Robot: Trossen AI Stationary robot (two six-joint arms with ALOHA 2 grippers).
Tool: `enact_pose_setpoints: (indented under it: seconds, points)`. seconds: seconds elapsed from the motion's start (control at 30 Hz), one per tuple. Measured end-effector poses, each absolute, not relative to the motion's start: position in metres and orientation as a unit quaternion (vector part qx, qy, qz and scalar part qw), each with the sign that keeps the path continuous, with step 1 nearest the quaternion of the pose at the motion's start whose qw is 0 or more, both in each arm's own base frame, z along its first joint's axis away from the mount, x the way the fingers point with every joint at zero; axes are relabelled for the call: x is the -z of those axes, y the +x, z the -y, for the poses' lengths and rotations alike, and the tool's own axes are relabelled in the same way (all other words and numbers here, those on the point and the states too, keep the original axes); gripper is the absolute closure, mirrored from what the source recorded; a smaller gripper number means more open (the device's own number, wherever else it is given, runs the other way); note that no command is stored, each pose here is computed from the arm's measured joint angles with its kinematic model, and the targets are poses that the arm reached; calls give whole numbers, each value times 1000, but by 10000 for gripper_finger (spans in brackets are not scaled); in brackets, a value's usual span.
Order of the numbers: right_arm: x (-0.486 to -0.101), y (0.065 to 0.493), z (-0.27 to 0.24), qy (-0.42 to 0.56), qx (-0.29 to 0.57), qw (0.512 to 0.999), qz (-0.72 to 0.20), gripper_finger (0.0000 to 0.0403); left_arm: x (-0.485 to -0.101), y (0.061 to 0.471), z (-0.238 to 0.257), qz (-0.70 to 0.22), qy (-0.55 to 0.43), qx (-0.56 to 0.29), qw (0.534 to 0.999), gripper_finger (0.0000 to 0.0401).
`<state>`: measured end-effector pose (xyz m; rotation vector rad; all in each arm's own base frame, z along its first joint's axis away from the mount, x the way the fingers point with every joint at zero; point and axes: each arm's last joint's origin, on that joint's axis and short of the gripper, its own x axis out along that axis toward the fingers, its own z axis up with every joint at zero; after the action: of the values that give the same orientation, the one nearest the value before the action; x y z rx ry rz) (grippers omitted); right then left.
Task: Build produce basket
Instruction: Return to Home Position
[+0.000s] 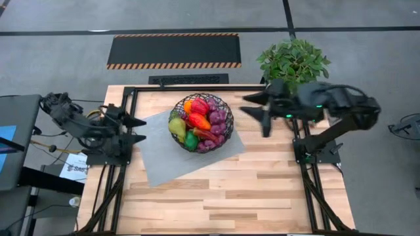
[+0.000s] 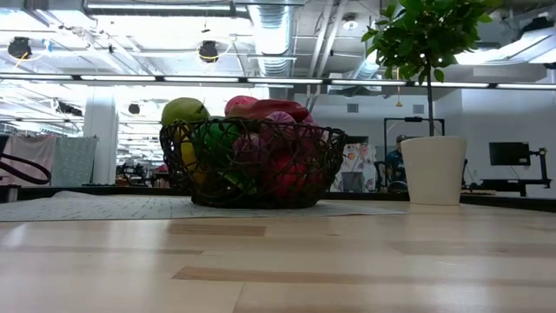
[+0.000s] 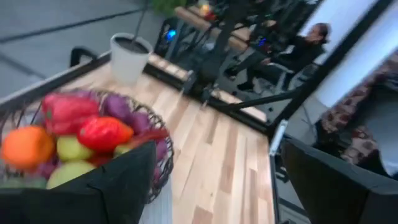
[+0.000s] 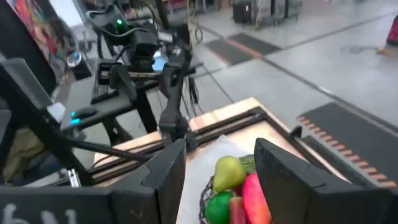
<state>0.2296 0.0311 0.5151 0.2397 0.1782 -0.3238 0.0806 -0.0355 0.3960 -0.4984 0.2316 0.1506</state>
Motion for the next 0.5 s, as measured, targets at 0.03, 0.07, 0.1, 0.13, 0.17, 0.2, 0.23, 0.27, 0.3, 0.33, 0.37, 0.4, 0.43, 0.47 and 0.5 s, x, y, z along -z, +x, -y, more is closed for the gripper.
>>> enact_pose_setpoints:
  seconds: [0.03, 0.07, 0.1, 0.13, 0.17, 0.2, 0.23, 0.27, 0.3, 0.33, 0.37, 0.4, 0.43, 0.47, 0.5]
  points:
    - [-512, 220, -29, 119, 163, 976, -84, 194, -397, 77, 33, -109, -239, -65, 963, 69]
    - [-506, 210, -27, 122, 165, 976, -77, 195, -399, 73, 30, -101, -236, -60, 965, 69]
    - [-496, 202, -25, 127, 169, 975, -74, 195, -400, 69, 28, -96, -232, -57, 966, 69]
    - [-483, 196, -23, 135, 175, 973, -74, 195, -400, 66, 25, -89, -230, -57, 967, 69]
    - [-468, 191, -22, 148, 176, 971, -68, 195, -397, 62, 22, -82, -231, -57, 968, 69]
    - [-450, 186, -22, 165, 175, 969, -61, 195, -393, 59, 20, -76, -234, -56, 968, 69]
    - [-430, 183, -22, 182, 174, 966, -50, 194, -387, 56, 18, -71, -239, -54, 967, 69]
    - [-408, 180, -22, 197, 171, 964, -40, 193, -380, 54, 17, -64, -245, -50, 966, 69]
    - [-386, 177, -23, 212, 165, 963, -27, 193, -372, 54, 17, -57, -251, -45, 965, 69]
    - [-368, 173, -23, 228, 158, 961, -4, 193, -362, 55, 17, -52, -257, -36, 964, 69]
    - [-351, 168, -23, 246, 147, 958, 23, 193, -352, 55, 18, -47, -263, -27, 963, 69]
    - [-334, 162, -23, 260, 139, 954, 50, 194, -340, 56, 20, -46, -269, -17, 962, 69]
    - [-318, 156, -23, 269, 130, 952, 72, 195, -330, 57, 21, -40, -280, -5, 959, 69]
    - [-304, 150, -23, 280, 116, 948, 99, 195, -320, 58, 22, -30, -291, 9, 956, 69]
    - [-289, 143, -23, 289, 104, 944, 118, 196, -310, 58, 23, -23, -300, 24, 953, 69]
